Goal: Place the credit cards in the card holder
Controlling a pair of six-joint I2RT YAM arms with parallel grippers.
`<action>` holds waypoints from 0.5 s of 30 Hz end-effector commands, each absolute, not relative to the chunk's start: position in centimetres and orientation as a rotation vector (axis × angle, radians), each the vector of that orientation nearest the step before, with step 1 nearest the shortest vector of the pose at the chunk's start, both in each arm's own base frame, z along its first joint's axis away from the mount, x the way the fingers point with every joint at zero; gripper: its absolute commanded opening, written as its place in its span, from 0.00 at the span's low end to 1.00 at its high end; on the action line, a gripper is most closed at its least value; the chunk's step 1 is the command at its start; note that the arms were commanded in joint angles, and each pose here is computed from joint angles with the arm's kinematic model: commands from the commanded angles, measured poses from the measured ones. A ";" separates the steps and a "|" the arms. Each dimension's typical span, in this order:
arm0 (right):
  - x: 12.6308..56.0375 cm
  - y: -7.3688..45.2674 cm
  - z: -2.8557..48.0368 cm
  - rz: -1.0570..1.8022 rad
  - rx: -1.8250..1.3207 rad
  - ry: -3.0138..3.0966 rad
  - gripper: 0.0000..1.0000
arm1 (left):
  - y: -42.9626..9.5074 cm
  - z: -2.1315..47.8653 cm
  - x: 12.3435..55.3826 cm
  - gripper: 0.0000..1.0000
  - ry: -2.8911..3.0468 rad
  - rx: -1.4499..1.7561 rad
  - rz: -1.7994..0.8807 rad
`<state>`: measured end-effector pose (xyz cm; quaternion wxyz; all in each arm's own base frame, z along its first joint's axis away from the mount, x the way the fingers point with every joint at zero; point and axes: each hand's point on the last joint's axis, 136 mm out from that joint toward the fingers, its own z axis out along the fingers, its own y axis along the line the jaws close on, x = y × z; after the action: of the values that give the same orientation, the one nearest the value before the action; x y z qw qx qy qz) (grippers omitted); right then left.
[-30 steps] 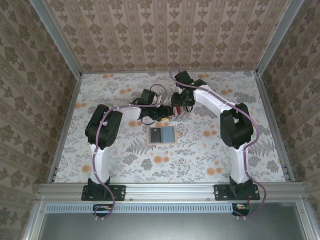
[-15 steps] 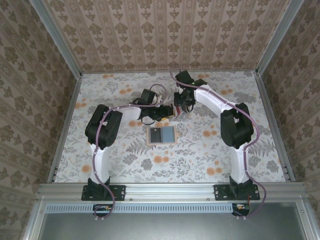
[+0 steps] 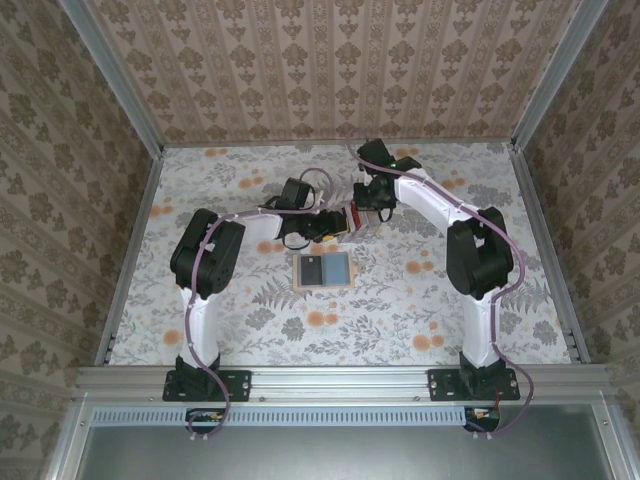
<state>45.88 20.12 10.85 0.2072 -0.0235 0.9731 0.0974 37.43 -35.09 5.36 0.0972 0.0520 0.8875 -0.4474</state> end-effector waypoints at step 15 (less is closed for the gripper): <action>45.0 20.2 13.6 0.415 -0.047 2.669 0.08 | -35.6 3.8 36.2 0.49 2.684 0.150 -1.332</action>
<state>45.44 19.72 12.17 0.2121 -0.0175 0.9694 0.1223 37.41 -35.10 5.38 0.0973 0.0524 0.8874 -0.4475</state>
